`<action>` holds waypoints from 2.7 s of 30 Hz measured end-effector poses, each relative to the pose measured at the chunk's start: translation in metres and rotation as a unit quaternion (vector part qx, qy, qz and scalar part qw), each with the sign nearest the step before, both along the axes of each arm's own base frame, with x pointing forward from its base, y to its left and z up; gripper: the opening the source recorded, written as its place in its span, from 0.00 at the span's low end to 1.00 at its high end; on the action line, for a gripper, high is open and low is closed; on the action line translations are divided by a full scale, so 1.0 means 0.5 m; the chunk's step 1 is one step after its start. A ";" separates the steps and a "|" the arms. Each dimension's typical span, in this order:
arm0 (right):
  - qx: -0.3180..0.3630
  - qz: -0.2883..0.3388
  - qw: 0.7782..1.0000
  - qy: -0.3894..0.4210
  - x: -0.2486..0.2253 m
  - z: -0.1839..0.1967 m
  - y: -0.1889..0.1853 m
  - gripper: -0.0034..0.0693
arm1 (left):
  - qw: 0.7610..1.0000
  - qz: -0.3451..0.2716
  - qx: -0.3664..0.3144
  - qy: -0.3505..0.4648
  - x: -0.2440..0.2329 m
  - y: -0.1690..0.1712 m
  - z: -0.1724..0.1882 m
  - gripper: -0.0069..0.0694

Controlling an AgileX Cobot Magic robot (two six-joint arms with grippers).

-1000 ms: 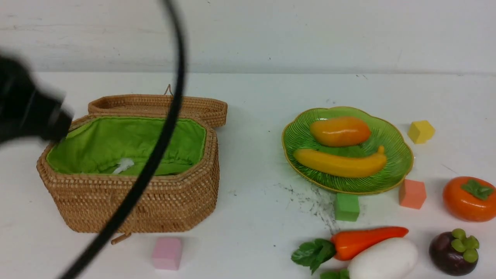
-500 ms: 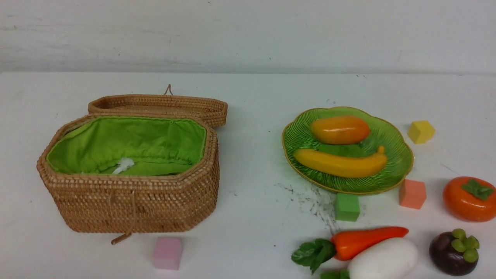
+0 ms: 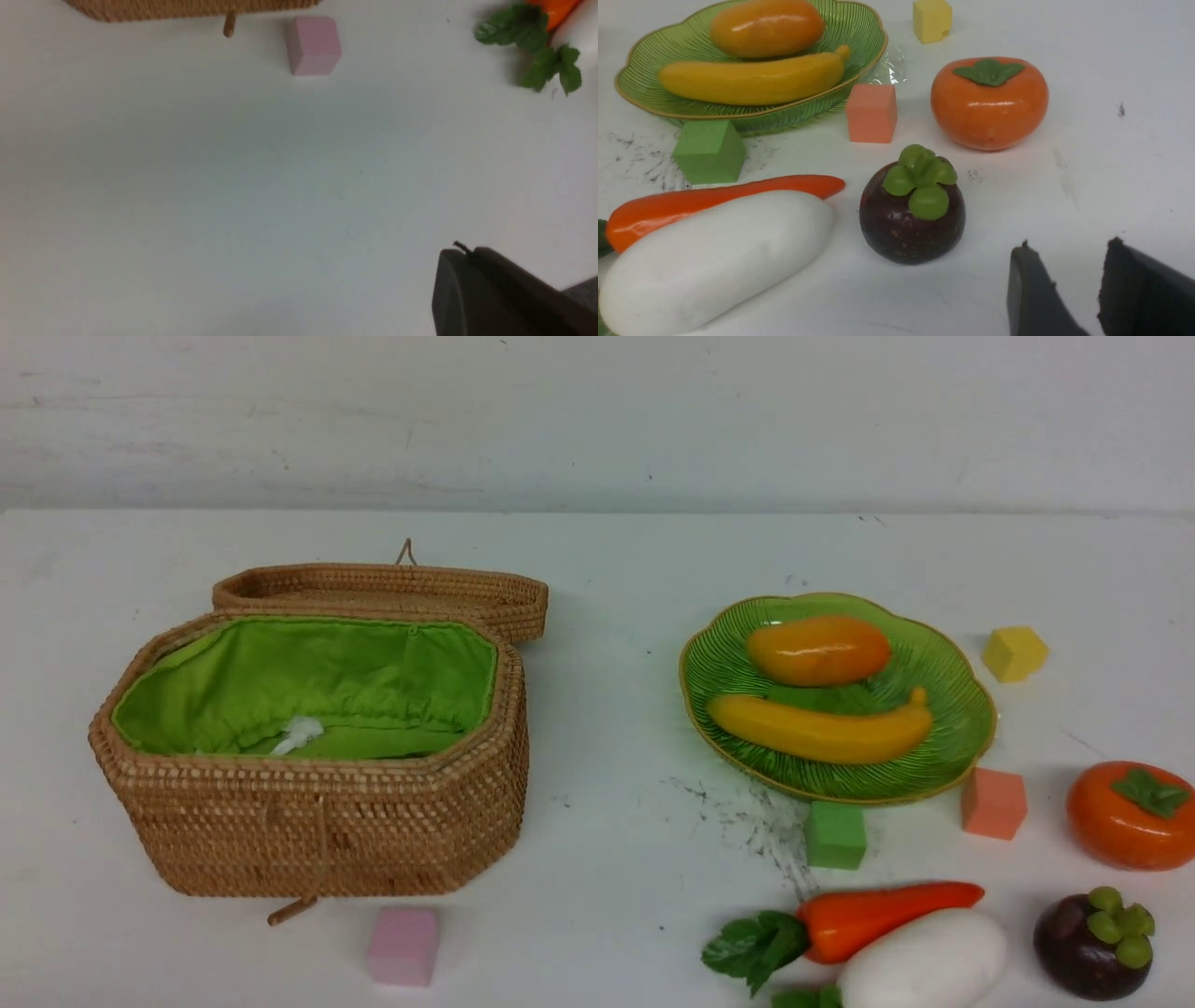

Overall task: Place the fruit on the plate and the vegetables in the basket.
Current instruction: Take a daikon with your right arm and place it on the basket on the left.

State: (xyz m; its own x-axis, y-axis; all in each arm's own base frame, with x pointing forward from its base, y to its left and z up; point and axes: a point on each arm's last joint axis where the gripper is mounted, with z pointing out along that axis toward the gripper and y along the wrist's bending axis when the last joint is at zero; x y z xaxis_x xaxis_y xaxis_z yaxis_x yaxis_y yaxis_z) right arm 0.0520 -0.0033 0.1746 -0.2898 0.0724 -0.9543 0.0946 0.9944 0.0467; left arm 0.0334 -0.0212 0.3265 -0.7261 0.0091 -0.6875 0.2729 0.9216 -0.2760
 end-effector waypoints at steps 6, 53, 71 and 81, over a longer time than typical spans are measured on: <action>0.000 0.000 1.000 0.000 0.000 0.000 0.000 0.38 | 0.996 0.022 0.011 -0.083 0.024 0.006 0.018 0.07; 0.000 0.000 1.000 0.000 0.000 0.000 0.000 0.38 | 0.933 0.274 0.082 -0.219 0.035 0.063 -0.316 0.07; -0.081 -0.007 0.997 0.009 -0.001 0.000 -0.011 0.38 | 0.933 0.274 0.081 -0.219 0.035 0.063 -0.316 0.08; -0.089 -0.008 0.996 0.010 -0.001 0.000 -0.012 0.38 | 0.943 0.237 0.072 -0.222 0.036 0.055 -0.316 0.09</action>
State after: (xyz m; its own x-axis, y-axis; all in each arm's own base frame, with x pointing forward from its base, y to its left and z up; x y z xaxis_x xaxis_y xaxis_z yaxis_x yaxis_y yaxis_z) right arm 0.0514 -0.0094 0.1747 -0.3088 -0.0929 -0.9466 0.1089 0.9852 -0.1322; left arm 0.0516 0.0062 0.1686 -0.3130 -0.1271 -0.9412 -0.1192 0.9884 -0.0939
